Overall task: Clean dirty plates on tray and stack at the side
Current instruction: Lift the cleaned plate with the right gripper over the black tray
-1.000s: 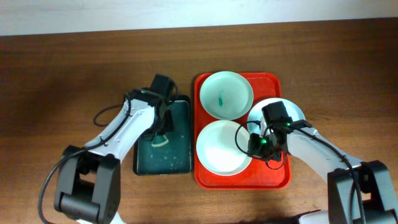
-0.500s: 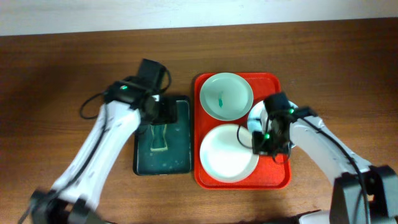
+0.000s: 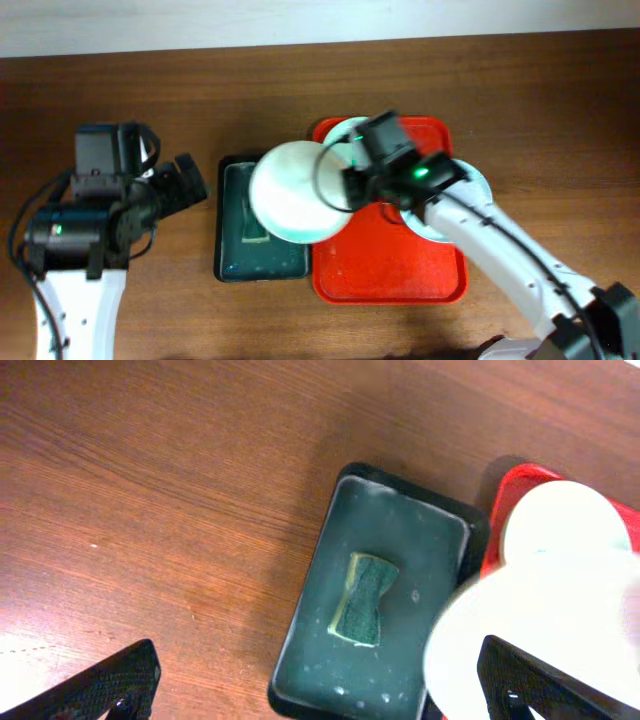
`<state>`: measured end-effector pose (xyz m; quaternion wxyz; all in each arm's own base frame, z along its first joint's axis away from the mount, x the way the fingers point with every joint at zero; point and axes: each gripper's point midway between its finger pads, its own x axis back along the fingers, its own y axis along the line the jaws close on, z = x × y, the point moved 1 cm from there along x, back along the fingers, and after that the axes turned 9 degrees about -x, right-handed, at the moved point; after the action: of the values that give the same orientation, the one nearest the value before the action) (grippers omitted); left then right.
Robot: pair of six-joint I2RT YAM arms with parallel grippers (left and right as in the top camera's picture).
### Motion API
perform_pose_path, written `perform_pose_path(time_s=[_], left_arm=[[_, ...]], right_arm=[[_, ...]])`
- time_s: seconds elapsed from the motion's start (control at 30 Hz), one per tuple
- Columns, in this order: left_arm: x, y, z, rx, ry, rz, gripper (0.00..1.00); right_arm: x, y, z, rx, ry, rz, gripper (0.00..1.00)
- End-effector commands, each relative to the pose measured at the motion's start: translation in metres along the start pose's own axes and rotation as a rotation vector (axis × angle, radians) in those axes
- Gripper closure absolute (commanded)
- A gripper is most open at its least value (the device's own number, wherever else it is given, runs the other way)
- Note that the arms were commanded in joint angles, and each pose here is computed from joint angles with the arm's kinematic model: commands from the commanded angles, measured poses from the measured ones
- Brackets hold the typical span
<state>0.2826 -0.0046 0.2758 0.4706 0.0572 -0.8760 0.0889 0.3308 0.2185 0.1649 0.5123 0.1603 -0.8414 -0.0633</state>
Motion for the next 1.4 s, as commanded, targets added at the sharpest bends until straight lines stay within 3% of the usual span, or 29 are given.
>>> perform_pose_path(time_s=[0.0,0.13,0.33,0.47,0.83,1.37], left_arm=[[0.007,0.001,-0.002,-0.005,-0.020,-0.001,0.01],[0.007,0.001,-0.002,-0.005,-0.019,-0.001,0.01],[0.007,0.001,-0.002,-0.005,-0.019,-0.001,0.01],[0.007,0.001,-0.002,-0.005,-0.019,-0.001,0.00],[0.007,0.001,-0.002,-0.005,-0.020,-0.001,0.01],[0.007,0.001,-0.002,-0.005,-0.019,-0.001,0.01]], right_arm=[[-0.009,0.016,-0.018,0.065,-0.135,0.103,0.96],[0.002,0.035,-0.034,0.132,-0.296,0.200,0.96],[0.017,0.063,-0.035,0.355,-0.410,0.314,0.96],[0.030,0.070,-0.031,0.393,-0.476,0.406,0.96],[0.057,0.092,-0.020,0.550,-0.561,0.534,0.96],[0.059,0.095,-0.018,0.555,-0.570,0.540,0.96]])
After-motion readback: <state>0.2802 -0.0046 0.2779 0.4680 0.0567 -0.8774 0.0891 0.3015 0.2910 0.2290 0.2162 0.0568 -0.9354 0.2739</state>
